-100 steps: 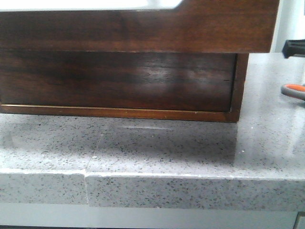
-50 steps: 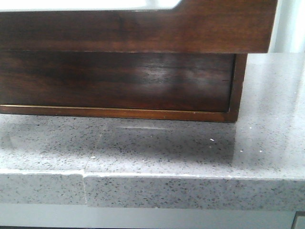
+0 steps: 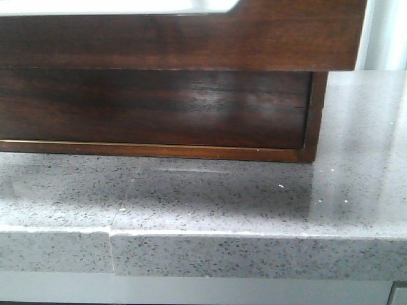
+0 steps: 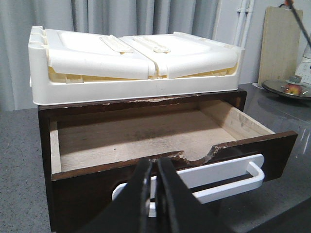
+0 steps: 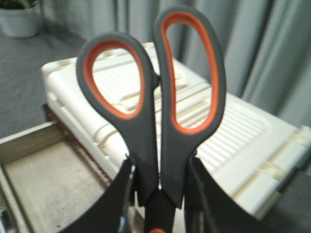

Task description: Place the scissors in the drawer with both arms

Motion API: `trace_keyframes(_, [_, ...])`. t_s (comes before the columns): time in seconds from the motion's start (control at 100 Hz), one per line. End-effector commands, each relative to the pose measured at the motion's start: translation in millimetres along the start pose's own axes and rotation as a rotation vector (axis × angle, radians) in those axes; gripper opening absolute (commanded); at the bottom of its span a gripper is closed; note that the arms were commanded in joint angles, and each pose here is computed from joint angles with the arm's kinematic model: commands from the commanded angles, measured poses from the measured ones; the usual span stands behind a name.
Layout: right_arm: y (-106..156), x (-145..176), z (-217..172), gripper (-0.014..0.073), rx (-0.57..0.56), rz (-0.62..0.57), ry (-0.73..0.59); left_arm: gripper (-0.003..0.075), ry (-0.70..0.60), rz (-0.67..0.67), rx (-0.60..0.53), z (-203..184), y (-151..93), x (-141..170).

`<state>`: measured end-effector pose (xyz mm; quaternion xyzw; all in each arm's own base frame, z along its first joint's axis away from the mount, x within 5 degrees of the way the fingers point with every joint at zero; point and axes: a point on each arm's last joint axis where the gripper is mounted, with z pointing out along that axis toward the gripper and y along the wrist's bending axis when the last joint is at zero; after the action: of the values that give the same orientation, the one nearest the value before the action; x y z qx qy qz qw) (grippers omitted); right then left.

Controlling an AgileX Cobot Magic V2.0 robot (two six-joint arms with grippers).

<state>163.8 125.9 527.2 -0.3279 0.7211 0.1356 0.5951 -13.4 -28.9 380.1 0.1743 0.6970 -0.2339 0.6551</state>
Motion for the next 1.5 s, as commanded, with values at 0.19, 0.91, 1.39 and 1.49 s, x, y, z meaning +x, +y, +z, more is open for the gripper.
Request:
trace_keyframes(0.19, [49,4,76,-0.0066,-0.181,-0.168,0.057,-0.0020,-0.090,-0.010,-0.007,-3,-1,-15])
trace_keyframes(0.91, [69,51,154,0.0378,-0.246,-0.279,0.319,-0.0020,-0.069,-0.014,-0.006,0,0,-11])
trace_keyframes(1.39, [58,23,5,-0.0053,-0.384,-0.011,0.166,-0.0020,-0.054,0.038,-0.052,-1,4,-9])
trace_keyframes(1.49, [54,43,-33,-0.0043,-0.366,-0.003,0.101,-0.0020,-0.048,0.050,-0.064,0,5,-8])
